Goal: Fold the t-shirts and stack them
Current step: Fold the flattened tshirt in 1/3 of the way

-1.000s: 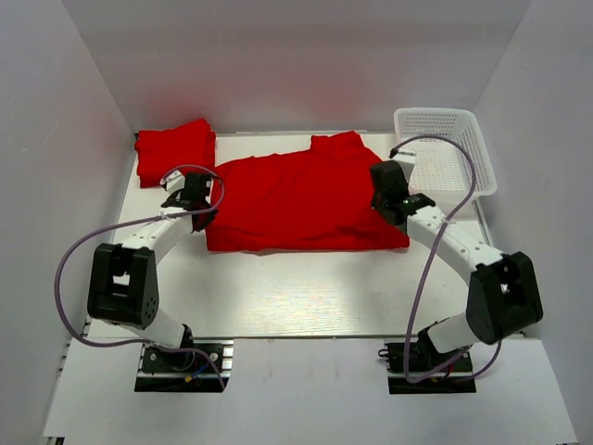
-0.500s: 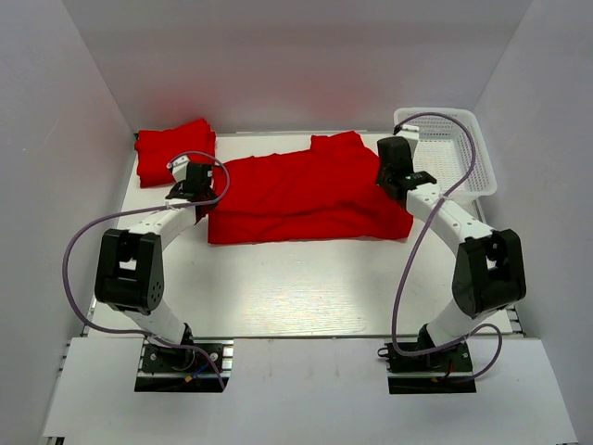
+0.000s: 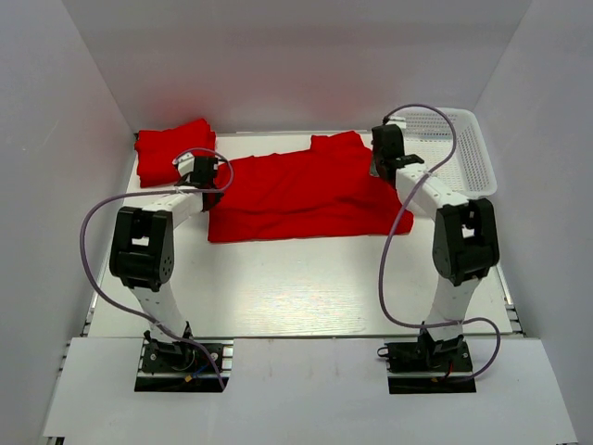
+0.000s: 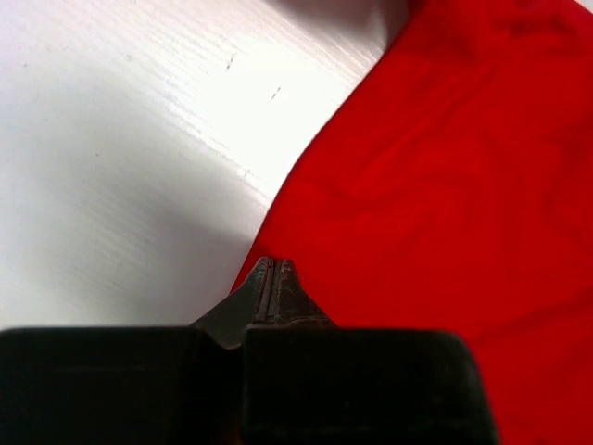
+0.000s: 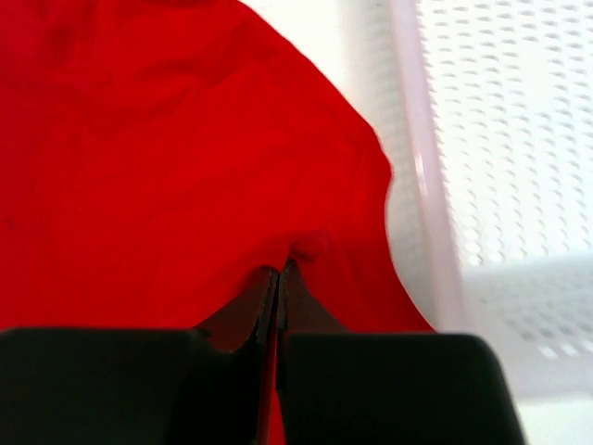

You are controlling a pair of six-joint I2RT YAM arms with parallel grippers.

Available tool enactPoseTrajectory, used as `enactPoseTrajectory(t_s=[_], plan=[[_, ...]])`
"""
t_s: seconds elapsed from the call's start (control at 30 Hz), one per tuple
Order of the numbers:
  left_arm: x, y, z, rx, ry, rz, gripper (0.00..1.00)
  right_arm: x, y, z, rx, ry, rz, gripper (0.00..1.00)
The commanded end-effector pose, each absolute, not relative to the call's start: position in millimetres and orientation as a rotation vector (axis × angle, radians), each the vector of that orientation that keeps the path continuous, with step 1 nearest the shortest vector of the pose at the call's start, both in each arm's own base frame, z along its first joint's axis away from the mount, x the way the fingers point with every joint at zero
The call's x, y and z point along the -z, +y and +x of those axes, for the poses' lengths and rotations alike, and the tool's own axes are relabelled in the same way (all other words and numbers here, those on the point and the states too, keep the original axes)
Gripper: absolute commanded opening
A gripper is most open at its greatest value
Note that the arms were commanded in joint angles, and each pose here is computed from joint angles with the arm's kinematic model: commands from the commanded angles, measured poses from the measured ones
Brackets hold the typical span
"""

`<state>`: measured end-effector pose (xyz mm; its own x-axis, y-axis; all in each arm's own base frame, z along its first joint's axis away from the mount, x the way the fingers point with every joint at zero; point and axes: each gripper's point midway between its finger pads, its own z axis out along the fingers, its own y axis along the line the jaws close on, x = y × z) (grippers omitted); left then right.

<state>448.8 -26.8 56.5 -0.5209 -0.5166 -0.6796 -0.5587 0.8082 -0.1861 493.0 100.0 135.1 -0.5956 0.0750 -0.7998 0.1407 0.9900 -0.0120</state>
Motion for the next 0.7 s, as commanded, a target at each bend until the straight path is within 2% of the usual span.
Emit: enactPoseTrajectory(t_s=[0.0,0.03,0.1,0.13,0.2,0.23,0.3,0.33,0.4,0.47,0.6,0.67], plan=[[-67.9,-19.2,464.2,-0.093,2.172,-0.846,0.0,-144.9,107.9,520.6,0.054,2.174,0.131,0.0],[-64.0,-15.2,461.4,-0.13,2.181,-0.865,0.01,-136.0,108.8,526.3,0.055,2.202,0.131,0.0],[-65.2,-11.4,468.1,-0.136,2.179,-0.889,0.23,-129.3,113.0,546.2,0.055,2.207,0.144,0.0],[-61.8,-13.6,471.1,-0.134,2.199,-0.897,0.33,-122.7,115.6,545.4,0.049,2.24,0.137,0.07],[-64.3,-11.5,474.1,-0.13,2.205,-0.905,0.72,-118.1,124.4,558.0,0.024,2.265,0.124,0.15],[-65.3,-13.7,477.2,-0.118,2.211,-0.903,0.82,-117.4,125.8,559.8,0.022,2.271,0.113,0.24],[-68.8,-9.6,477.4,-0.123,2.209,-0.923,0.99,-124.8,132.3,566.5,-0.01,2.265,0.098,0.34],[-71.0,-9.7,478.1,-0.123,2.209,-0.924,0.99,-127.9,132.8,568.0,-0.015,2.259,0.085,0.48],[-86.7,-8.0,477.0,-0.117,2.181,-0.924,0.99,-134.9,135.0,564.0,-0.028,2.256,0.051,0.63],[-96.8,-7.8,475.5,-0.101,2.158,-0.922,0.99,-140.0,138.1,557.7,-0.058,2.256,0.027,0.9],[-115.6,-9.3,463.6,-0.064,2.14,-0.905,0.99,-156.4,150.0,535.1,-0.135,2.233,-0.074,0.9],[-120.6,-10.6,457.9,-0.054,2.149,-0.874,0.99,-143.4,152.6,515.6,-0.188,2.263,-0.11,0.9]])
